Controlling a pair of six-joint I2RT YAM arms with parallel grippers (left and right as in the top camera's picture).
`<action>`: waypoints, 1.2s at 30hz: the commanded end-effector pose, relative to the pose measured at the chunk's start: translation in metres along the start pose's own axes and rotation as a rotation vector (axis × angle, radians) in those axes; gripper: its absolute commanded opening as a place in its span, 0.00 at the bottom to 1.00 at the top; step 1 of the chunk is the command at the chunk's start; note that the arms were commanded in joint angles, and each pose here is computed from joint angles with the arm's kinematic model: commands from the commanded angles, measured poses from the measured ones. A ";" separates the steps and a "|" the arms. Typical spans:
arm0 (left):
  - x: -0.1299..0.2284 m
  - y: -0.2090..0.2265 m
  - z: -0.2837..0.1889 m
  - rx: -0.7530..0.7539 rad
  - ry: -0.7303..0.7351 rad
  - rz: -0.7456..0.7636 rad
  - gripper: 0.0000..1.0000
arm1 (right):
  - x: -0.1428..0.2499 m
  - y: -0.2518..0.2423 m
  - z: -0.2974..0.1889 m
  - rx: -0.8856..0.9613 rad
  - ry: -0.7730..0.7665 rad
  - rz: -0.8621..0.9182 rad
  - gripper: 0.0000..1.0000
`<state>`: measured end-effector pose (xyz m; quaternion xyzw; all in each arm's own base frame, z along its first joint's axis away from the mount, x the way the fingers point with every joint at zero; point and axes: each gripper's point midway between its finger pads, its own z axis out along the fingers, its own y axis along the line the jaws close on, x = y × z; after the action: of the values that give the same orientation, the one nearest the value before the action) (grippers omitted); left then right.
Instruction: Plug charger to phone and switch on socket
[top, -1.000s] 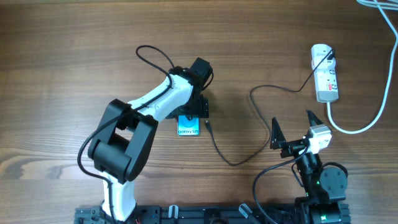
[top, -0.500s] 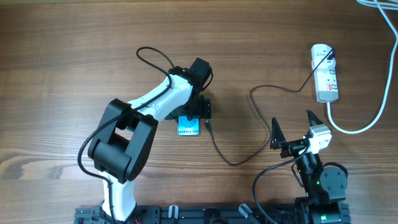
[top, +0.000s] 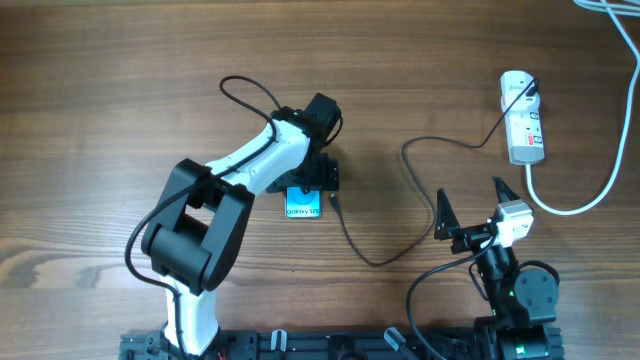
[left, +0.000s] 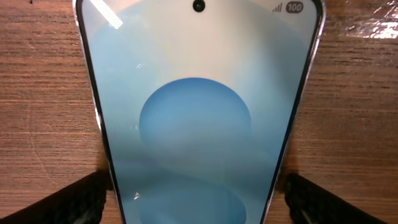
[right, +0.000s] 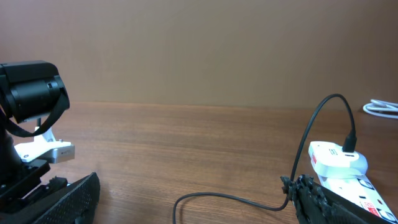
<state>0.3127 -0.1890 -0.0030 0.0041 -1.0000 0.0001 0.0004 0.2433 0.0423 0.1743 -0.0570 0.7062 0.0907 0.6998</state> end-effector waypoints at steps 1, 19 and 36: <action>0.004 0.001 0.008 -0.003 0.016 0.006 0.87 | -0.003 -0.002 -0.001 0.013 -0.013 0.005 1.00; -0.013 0.007 0.007 -0.052 -0.066 -0.029 0.92 | -0.003 -0.002 -0.001 0.013 -0.013 0.005 1.00; -0.013 0.015 0.007 -0.066 -0.053 -0.037 0.94 | -0.002 -0.002 -0.001 0.013 -0.012 0.004 1.00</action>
<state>0.3285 -0.1870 -0.0025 0.0144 -0.9993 -0.0070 -0.0339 0.2433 0.0423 0.1743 -0.0570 0.7062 0.0907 0.6998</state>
